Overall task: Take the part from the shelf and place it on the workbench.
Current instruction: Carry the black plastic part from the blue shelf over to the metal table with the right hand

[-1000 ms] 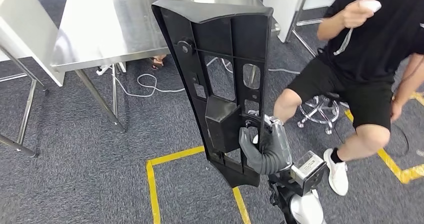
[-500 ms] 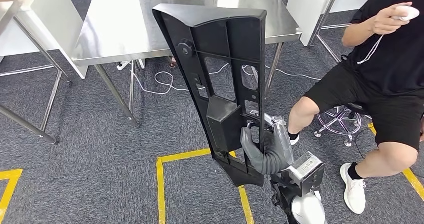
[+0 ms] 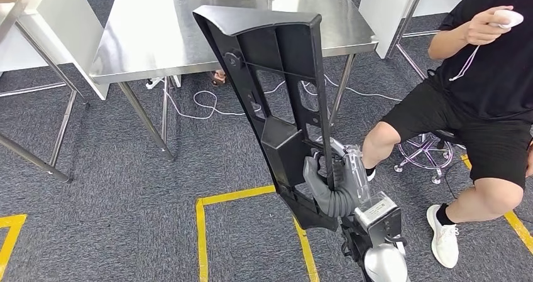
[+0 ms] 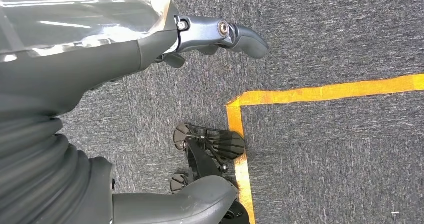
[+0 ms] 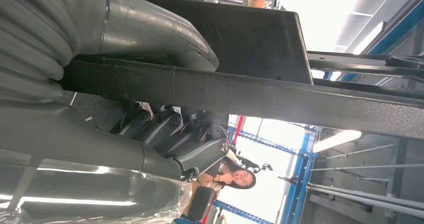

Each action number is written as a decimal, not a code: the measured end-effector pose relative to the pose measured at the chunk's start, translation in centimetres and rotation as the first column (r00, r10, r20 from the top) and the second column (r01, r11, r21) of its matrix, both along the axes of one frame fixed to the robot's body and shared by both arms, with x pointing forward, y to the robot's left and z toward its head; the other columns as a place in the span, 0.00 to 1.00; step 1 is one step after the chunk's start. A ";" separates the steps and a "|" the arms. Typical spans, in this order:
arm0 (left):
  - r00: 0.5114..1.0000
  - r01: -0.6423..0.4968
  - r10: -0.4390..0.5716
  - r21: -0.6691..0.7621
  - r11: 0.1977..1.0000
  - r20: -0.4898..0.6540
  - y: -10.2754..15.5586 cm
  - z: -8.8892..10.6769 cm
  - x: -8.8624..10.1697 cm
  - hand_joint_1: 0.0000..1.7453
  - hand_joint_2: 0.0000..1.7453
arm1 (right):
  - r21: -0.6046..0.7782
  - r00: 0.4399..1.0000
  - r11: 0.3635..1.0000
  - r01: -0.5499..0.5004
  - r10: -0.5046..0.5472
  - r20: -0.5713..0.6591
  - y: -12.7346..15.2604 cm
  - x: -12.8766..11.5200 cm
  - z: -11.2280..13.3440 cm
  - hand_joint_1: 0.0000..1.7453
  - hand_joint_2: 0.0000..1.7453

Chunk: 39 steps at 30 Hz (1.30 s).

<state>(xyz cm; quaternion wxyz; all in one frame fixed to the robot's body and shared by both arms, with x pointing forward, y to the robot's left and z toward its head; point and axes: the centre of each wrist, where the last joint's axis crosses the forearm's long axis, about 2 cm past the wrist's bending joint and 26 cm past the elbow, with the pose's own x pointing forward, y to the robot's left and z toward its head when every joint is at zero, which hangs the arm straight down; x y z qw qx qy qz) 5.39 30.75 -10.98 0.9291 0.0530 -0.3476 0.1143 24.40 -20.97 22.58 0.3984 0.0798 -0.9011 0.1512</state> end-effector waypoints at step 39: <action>0.998 0.064 -0.064 0.014 0.998 -0.014 -0.1 0.0 0.3 0.00 1.00 | 0.009 1.000 1.000 -0.004 0.004 -0.008 0.1 -0.2 0.1 1.00 1.00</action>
